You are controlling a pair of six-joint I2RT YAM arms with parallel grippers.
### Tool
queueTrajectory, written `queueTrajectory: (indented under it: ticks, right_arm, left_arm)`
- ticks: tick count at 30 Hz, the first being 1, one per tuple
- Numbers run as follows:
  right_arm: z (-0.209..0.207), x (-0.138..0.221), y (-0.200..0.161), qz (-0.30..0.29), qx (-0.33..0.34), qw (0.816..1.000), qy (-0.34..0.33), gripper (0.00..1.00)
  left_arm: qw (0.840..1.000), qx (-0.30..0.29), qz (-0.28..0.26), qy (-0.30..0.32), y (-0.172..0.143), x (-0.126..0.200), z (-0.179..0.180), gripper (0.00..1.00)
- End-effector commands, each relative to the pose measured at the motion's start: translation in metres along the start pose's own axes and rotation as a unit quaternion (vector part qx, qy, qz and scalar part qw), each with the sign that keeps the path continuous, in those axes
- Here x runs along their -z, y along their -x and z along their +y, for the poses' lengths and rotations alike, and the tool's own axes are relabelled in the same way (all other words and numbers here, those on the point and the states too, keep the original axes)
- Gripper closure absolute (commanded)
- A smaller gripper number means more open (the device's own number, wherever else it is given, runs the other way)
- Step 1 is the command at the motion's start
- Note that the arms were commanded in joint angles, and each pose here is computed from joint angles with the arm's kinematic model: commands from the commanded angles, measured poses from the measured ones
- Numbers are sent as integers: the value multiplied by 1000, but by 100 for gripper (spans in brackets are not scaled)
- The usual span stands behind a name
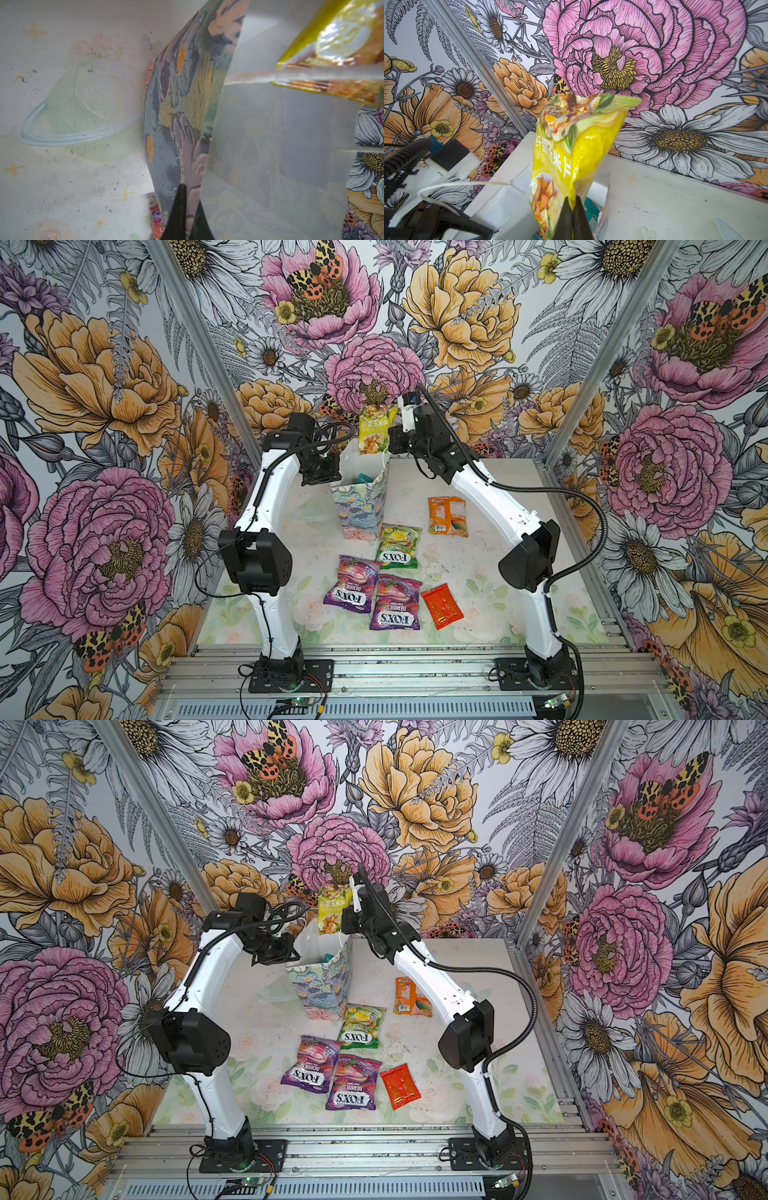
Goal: Place the snacks into the paper bag
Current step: Place the snack in the paper bag.
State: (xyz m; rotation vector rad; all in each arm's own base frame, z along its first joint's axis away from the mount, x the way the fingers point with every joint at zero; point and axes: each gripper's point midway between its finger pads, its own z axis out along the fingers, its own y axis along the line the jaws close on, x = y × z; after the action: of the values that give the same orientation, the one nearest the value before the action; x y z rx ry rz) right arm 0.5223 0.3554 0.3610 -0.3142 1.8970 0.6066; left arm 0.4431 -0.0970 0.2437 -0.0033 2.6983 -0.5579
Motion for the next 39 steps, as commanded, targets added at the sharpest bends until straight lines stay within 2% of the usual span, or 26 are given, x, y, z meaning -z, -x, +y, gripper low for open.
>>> queueTrajectory:
  ticks: [1, 12, 24, 39]
  right_arm:
    - [14, 4, 17, -23, 4, 1000, 17, 100]
    - [29, -12, 2, -8, 3, 999, 34, 100]
    - [11, -10, -9, 3, 5, 1000, -16, 100]
    - [28, -31, -31, 26, -14, 999, 22, 100]
  left_arm:
    - [1000, -9, -20, -19, 1, 21, -10, 100]
    - [1000, -9, -22, -19, 1, 22, -10, 100]
    - [1000, -7, -24, -20, 2, 24, -9, 100]
    - [999, -8, -26, -21, 2, 26, -10, 100]
